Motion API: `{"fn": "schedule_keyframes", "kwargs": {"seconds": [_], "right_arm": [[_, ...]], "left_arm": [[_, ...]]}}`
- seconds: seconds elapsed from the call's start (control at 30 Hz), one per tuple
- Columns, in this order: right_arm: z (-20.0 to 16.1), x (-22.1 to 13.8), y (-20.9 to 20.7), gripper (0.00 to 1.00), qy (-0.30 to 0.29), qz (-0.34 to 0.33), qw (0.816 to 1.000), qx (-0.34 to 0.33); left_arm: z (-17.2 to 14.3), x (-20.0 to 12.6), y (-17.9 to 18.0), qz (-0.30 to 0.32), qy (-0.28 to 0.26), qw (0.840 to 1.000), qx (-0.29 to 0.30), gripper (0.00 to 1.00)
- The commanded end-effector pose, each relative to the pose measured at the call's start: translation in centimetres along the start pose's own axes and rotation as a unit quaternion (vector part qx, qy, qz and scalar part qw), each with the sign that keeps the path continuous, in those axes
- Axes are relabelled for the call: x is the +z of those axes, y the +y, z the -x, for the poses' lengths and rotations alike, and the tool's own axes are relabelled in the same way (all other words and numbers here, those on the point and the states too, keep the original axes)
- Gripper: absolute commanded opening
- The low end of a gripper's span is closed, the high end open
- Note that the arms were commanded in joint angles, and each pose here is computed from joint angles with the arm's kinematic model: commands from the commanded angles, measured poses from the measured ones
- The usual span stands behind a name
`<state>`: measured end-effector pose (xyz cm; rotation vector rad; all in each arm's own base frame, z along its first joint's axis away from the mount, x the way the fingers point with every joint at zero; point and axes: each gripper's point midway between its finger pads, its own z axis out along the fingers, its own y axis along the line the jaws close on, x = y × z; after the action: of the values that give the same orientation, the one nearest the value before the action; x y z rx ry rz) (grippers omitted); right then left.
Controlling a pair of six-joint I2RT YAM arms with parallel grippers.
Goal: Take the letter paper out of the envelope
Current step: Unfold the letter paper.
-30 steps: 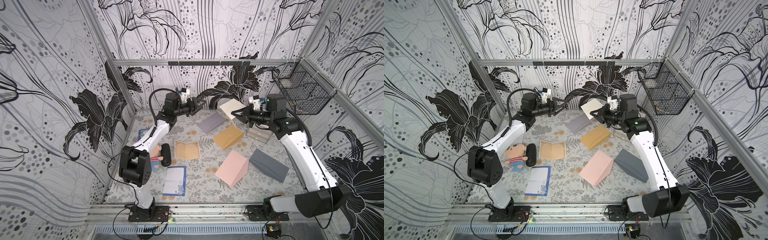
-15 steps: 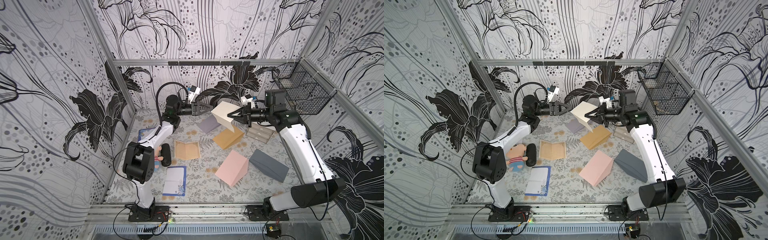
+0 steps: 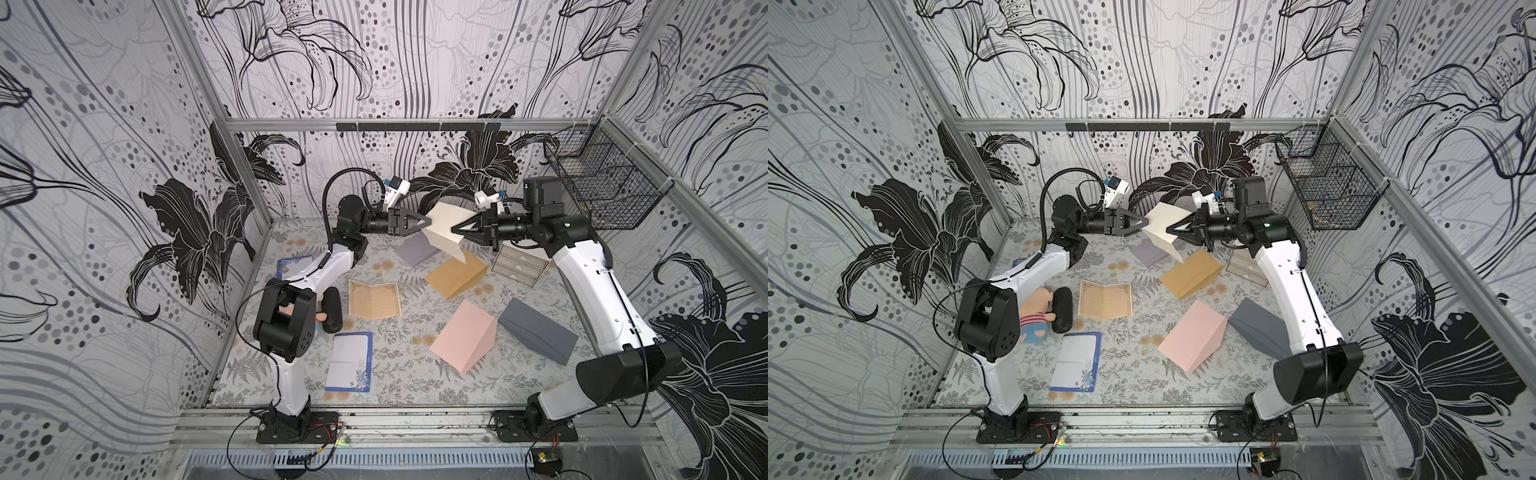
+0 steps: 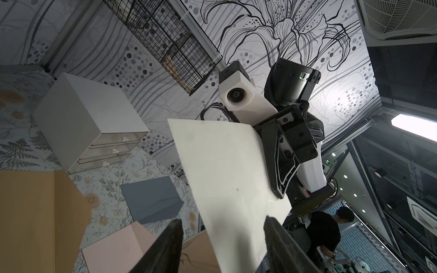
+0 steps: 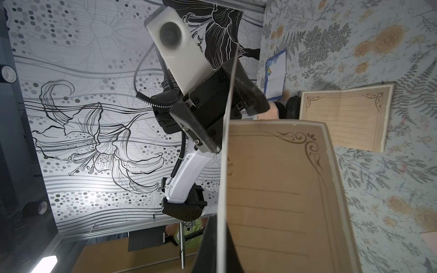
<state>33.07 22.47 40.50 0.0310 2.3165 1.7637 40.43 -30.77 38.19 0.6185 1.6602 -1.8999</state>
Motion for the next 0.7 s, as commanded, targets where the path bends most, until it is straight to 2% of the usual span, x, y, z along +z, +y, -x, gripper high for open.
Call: {"fn": "schedule_keyframes", "kwargs": {"seconds": [0.0, 0.27, 0.47, 0.67], "right_arm": [[0.5, 0.2, 0.7, 0.0, 0.011, 0.01, 0.999, -0.029], [2.0, 0.6, -0.8, 0.0, 0.017, -0.024, 0.999, -0.04], [1.9, 0.8, -2.4, 0.0, 0.018, -0.047, 0.998, -0.034], [2.4, 0.6, -2.7, 0.0, 0.009, -0.058, 0.997, -0.041]], "left_arm": [[0.0, 0.4, -1.7, -0.022, 0.015, 0.999, 0.02, 0.53], [-0.4, -0.1, -1.5, 0.004, 0.018, 1.0, 0.016, 0.38], [-0.3, -0.5, -1.4, 0.014, 0.018, 1.0, 0.012, 0.31], [-0.7, -0.5, -1.2, 0.014, 0.029, 0.999, 0.005, 0.34]]}}
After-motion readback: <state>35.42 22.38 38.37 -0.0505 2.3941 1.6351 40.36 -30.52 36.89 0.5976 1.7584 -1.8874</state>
